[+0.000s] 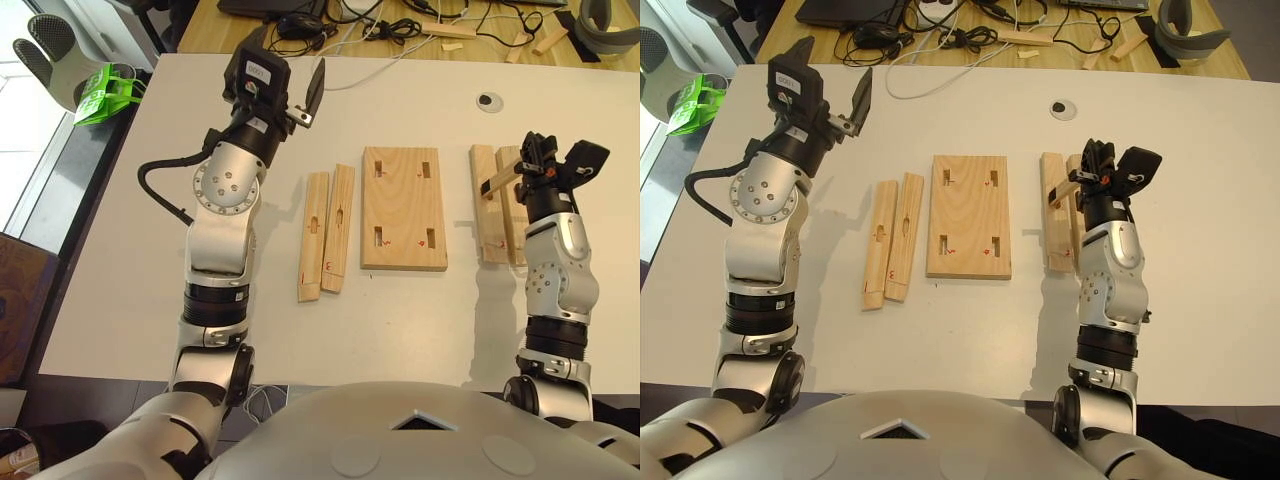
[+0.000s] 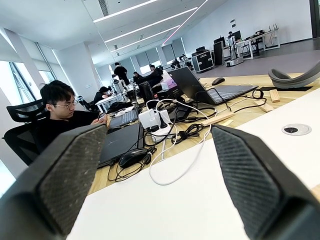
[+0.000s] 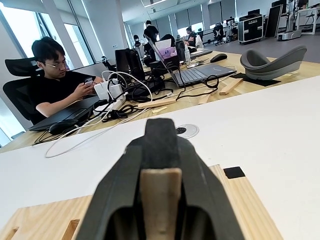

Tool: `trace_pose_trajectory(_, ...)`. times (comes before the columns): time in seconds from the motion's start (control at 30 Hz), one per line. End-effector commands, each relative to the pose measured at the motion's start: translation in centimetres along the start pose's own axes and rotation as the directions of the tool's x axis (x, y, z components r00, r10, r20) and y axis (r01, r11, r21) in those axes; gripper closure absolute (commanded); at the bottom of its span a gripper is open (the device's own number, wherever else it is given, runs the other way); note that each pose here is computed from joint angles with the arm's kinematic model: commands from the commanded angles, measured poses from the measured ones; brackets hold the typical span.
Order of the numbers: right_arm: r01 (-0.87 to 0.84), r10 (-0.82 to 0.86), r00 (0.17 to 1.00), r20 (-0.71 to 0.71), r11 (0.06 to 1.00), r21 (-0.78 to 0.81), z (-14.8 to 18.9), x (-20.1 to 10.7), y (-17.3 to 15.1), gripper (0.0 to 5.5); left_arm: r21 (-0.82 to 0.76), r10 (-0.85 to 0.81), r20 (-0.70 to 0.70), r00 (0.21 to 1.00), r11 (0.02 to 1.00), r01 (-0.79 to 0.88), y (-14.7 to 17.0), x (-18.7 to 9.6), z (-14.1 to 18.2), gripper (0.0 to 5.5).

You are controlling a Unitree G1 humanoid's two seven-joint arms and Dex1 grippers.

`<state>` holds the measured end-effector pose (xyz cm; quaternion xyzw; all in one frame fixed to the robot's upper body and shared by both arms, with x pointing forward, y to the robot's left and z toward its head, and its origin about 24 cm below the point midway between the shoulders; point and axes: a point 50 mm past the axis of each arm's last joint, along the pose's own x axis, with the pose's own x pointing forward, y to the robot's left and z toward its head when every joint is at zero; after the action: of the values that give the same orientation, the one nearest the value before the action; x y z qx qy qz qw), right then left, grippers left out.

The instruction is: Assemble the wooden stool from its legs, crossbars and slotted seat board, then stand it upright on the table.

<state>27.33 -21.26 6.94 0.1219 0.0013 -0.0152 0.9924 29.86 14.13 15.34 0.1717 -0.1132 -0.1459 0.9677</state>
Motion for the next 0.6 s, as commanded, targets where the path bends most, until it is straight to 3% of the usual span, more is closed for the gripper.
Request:
trace_pose_trajectory(0.03,0.015,-0.017,0.998,-0.061,0.999,-0.039,-0.9,-0.3,-0.2,5.11,0.011,-0.004,-0.007,1.0,1.0,0.004,0.1,-0.1,0.0,1.66)
trace_pose_trajectory(0.4,-0.025,0.029,0.998,0.058,0.998,-0.066,2.0,0.2,1.0,5.11,0.013,0.003,-0.01,1.0,1.0,-0.003,0.1,-0.1,-0.2,1.66)
trace_pose_trajectory(0.6,-0.011,0.014,1.0,0.027,0.997,-0.075,1.4,0.0,0.4,5.11,0.01,0.005,-0.011,1.0,1.0,-0.005,0.0,-0.1,-0.2,1.66)
